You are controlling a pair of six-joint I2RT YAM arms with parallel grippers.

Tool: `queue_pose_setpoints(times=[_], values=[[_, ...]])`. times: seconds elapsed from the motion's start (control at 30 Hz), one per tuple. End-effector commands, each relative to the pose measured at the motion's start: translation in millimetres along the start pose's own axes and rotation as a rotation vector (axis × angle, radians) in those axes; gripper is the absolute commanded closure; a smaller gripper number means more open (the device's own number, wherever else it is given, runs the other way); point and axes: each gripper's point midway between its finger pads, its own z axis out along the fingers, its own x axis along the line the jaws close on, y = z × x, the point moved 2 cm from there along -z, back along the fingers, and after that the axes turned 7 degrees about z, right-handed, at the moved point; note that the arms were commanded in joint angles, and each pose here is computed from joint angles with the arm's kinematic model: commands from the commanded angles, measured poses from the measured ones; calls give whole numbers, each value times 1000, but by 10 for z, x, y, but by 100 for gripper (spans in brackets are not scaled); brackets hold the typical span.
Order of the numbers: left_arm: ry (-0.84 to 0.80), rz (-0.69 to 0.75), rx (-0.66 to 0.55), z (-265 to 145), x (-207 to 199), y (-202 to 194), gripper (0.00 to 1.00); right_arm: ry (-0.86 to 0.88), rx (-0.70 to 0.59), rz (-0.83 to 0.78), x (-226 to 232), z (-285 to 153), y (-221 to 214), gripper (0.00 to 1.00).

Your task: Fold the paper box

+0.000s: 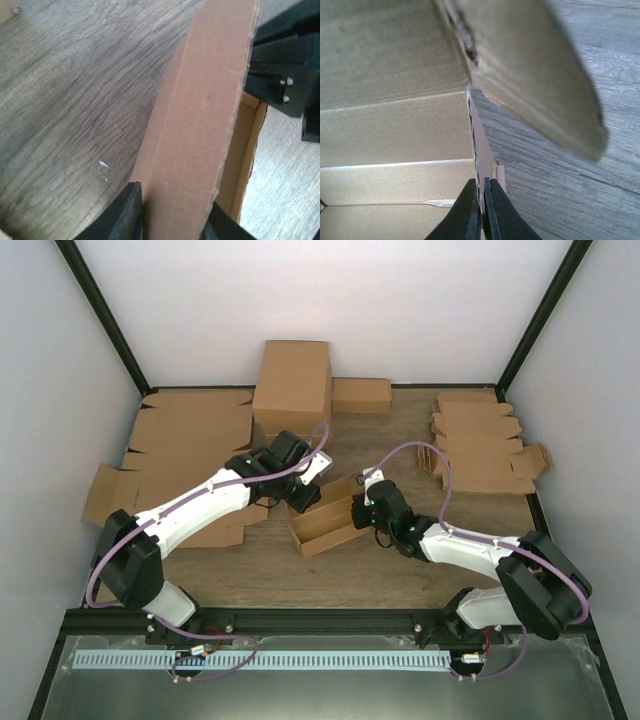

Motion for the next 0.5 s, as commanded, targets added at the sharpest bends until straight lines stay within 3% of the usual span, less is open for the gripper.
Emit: queue_pose_setpoints(times=[0.0,0.07,0.23,0.47], values=[[-23,21,7,20,-61,37,79,-9,-4,3,7,-39,23,93],[-21,26,14,41,-86,25,84,-12,-16,0,2,-82,57,89],[17,37,32,97,-123,-24,85,-3,-32,2,12,-215,130,78],[28,35,54,168,-164,-99,85,7,22,26,36,-445,161,50]])
